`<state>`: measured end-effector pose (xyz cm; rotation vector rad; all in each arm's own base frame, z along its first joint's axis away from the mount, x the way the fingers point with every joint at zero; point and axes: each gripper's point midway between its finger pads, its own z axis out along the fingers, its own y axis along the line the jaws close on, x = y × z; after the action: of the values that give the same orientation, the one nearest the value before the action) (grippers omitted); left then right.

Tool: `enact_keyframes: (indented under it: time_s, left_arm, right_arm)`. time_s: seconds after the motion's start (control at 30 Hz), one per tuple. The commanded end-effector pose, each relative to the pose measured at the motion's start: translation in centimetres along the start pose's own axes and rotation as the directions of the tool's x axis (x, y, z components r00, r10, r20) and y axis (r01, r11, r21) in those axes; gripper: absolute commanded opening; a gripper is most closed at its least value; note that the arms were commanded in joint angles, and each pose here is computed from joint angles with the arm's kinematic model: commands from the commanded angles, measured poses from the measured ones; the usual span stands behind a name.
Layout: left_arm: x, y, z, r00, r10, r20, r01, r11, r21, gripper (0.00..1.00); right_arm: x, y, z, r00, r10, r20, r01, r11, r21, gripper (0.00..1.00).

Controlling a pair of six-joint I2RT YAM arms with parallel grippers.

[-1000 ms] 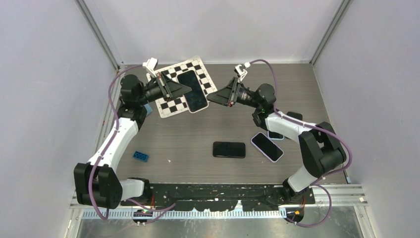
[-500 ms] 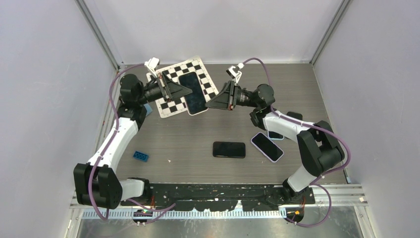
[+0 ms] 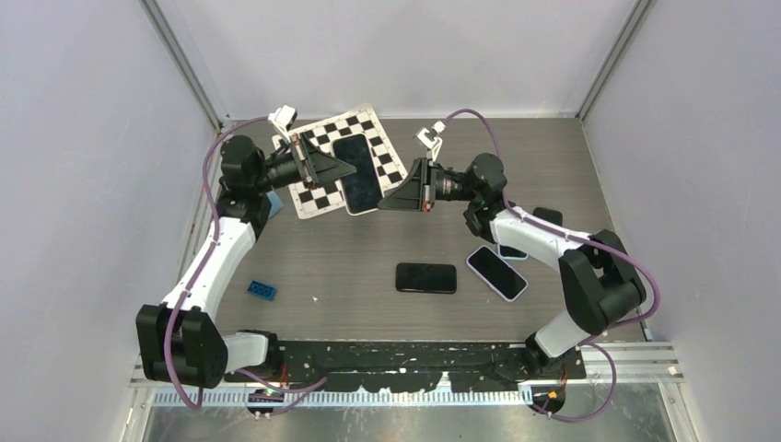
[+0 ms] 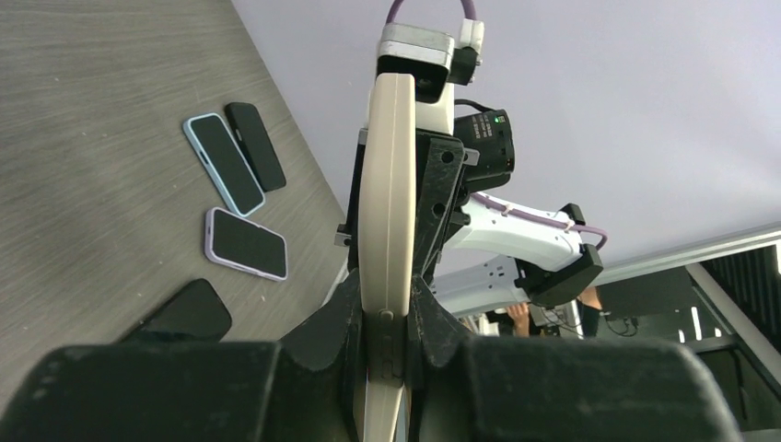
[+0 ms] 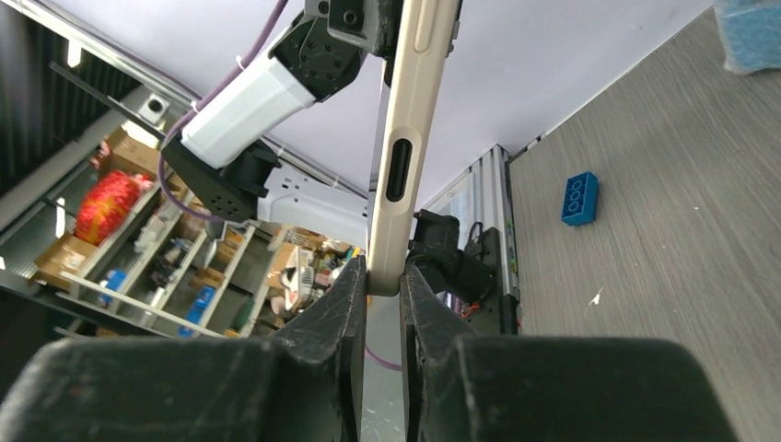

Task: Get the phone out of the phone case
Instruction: Remove the phone case from the phone.

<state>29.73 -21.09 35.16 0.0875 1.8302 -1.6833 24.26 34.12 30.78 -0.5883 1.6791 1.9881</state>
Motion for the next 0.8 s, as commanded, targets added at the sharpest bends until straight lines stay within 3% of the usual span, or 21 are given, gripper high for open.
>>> enact_keyframes:
  time_s: [0.0, 0.1, 0.13, 0.17, 0.2, 0.23, 0.27, 0.3, 0.33, 0.37, 0.77]
  left_arm:
    - [-1.3, -5.2, -0.4, 1.0, 0.003, 0.001, -0.003, 0.994, 0.108, 0.0]
    - [-0.9, -5.8, -0.5, 0.997, -0.062, -0.044, 0.067, 0.99, 0.128, 0.0]
    - [-0.7, -6.0, -0.5, 0.995, -0.082, -0.063, 0.09, 0.987, 0.131, 0.0]
    - [-0.5, -6.1, -0.5, 0.992, -0.102, -0.077, 0.111, 0.985, 0.132, 0.0]
    - [-0.4, -6.2, -0.5, 0.989, -0.121, -0.089, 0.132, 0.982, 0.133, 0.0]
    - [-0.3, -6.3, -0.6, 0.986, -0.137, -0.098, 0.149, 0.98, 0.132, 0.0]
    - [-0.3, -6.4, -0.6, 0.983, -0.149, -0.105, 0.163, 0.978, 0.132, 0.0]
    - [-0.2, -6.4, -0.6, 0.981, -0.158, -0.113, 0.173, 0.976, 0.132, 0.0]
    - [-0.1, -6.4, -0.6, 0.979, -0.168, -0.119, 0.183, 0.974, 0.131, 0.0]
    - [0.0, -6.5, -0.5, 0.977, -0.175, -0.125, 0.191, 0.973, 0.132, 0.0]
    - [0.6, -6.2, -0.3, 0.975, -0.192, -0.115, 0.207, 0.968, 0.145, 0.0]
  right_arm:
    - [0.4, 3.5, 0.7, 0.972, -0.223, -0.073, 0.218, 0.973, -0.073, 0.02]
    - [1.5, 3.5, 1.0, 0.96, -0.244, -0.141, 0.237, 0.969, -0.065, 0.01]
    - [1.4, 4.0, 1.1, 0.936, -0.318, -0.152, 0.308, 0.948, -0.085, 0.01]
    - [1.9, 3.8, 1.2, 0.938, -0.288, -0.191, 0.281, 0.958, -0.065, 0.01]
    - [2.1, 3.8, 1.2, 0.907, -0.368, -0.204, 0.359, 0.93, -0.079, 0.01]
    - [2.9, 3.7, 1.1, 0.91, -0.323, -0.259, 0.322, 0.946, -0.047, 0.01]
    - [3.0, 3.0, 1.1, 0.867, -0.415, -0.276, 0.419, 0.907, -0.049, 0.01]
    - [3.9, 2.9, 0.9, 0.871, -0.36, -0.335, 0.382, 0.924, 0.0, 0.01]
    - [4.2, 2.5, 0.8, 0.832, -0.421, -0.361, 0.446, 0.895, -0.014, 0.01]
    - [4.8, 2.5, 0.6, 0.83, -0.391, -0.398, 0.428, 0.904, 0.006, 0.01]
    - [4.9, 0.8, 0.4, 0.793, -0.429, -0.433, 0.493, 0.869, 0.042, 0.01]
